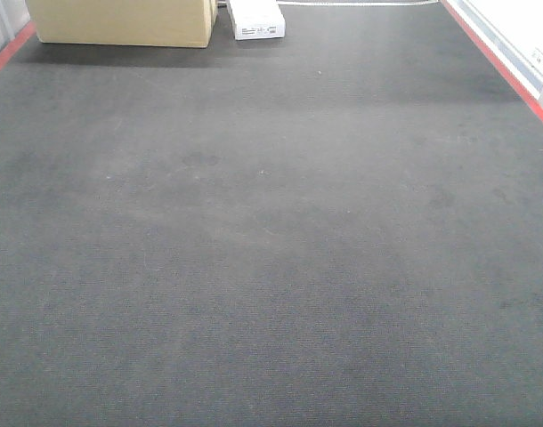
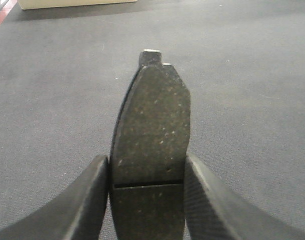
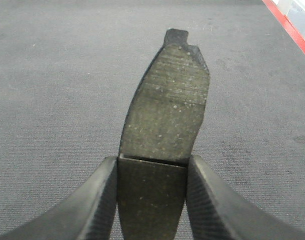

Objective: Move and align brake pads A on conveyor
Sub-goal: 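Approach the black belt conveyor and position both held pads above it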

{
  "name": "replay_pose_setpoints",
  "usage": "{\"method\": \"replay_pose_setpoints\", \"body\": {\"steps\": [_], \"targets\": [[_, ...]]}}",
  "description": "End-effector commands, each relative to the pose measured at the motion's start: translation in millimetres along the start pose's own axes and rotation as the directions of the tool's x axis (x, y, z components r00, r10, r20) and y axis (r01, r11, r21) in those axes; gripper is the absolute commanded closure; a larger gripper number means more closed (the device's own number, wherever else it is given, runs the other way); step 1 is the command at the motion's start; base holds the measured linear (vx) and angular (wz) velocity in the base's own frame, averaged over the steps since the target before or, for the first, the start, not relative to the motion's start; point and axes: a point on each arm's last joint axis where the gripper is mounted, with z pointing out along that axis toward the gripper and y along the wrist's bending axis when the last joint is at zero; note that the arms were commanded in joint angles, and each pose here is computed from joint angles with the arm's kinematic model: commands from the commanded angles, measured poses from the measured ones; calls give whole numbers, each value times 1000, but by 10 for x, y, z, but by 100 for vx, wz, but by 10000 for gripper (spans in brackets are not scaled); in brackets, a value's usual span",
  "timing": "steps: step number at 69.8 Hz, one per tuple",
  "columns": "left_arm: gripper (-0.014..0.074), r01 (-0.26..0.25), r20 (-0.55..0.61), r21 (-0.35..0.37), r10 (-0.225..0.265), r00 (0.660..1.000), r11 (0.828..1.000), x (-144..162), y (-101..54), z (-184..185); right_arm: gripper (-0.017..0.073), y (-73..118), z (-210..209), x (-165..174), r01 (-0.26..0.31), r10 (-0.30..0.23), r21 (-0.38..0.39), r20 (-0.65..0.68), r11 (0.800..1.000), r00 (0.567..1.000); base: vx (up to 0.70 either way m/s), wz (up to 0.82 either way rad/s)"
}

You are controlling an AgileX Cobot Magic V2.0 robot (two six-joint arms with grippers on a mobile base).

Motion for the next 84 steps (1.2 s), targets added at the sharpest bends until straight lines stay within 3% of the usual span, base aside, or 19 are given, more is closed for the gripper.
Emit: {"method": "replay_pose_setpoints", "body": {"steps": [1, 39, 56, 68, 84], "targets": [[489, 19, 106, -14, -17, 994, 1000, -166, 18, -28, 563, -10, -42, -173, 4, -5, 12, 111, 1000, 994, 0, 0], [489, 19, 106, -14, -17, 994, 1000, -166, 18, -28, 563, -10, -42, -173, 4, -5, 12, 111, 1000, 994, 0, 0], [489, 33, 176, -23, -29, 984, 999, -238, 30, -30, 563, -10, -42, -173, 4, -5, 12, 111, 1000, 994, 0, 0], [489, -2, 77, -8, 3, 997, 1000, -335, 42, 177, 563, -10, -42, -173, 4, -5, 12, 111, 1000, 994, 0, 0], [487, -22, -63, 71, 26, 998, 997, -655, 47, 668, 563, -10, -42, -173, 4, -5, 12, 111, 1000, 994, 0, 0]]}}
